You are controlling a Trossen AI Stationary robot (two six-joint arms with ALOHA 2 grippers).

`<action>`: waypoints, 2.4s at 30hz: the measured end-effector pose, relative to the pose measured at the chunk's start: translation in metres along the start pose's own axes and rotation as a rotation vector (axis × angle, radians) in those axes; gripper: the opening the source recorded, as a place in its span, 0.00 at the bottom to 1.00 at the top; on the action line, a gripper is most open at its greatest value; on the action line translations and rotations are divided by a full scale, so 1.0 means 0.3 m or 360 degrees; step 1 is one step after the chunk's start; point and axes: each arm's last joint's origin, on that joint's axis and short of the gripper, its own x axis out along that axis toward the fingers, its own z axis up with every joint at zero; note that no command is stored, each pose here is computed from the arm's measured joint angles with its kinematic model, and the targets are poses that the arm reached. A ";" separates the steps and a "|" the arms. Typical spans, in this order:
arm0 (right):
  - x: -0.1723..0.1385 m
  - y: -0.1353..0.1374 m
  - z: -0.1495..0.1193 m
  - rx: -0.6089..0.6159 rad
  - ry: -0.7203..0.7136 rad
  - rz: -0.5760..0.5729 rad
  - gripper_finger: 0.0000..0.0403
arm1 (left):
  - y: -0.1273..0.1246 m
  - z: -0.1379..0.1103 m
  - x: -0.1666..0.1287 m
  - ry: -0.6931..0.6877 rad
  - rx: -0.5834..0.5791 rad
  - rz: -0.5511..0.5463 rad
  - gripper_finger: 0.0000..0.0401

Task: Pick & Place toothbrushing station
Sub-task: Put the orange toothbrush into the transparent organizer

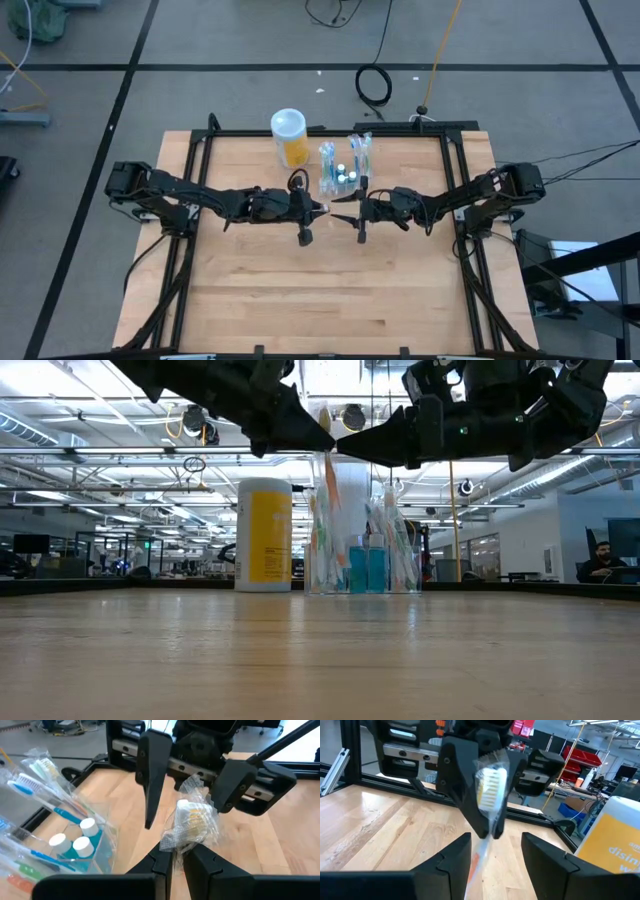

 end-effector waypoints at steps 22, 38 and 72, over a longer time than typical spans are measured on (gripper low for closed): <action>0.000 0.001 -0.005 -0.0001 0.0026 0.0006 0.42 | 0.002 -0.016 0.000 0.0078 -0.0053 0.0008 0.10; -0.036 0.036 -0.143 0.0016 0.0736 0.0177 0.42 | 0.036 -0.013 -0.001 0.0021 -0.0214 0.0434 0.10; -0.039 0.036 -0.149 0.0047 0.0766 0.0173 0.42 | 0.373 0.035 0.020 -0.0194 -0.0208 0.0394 0.10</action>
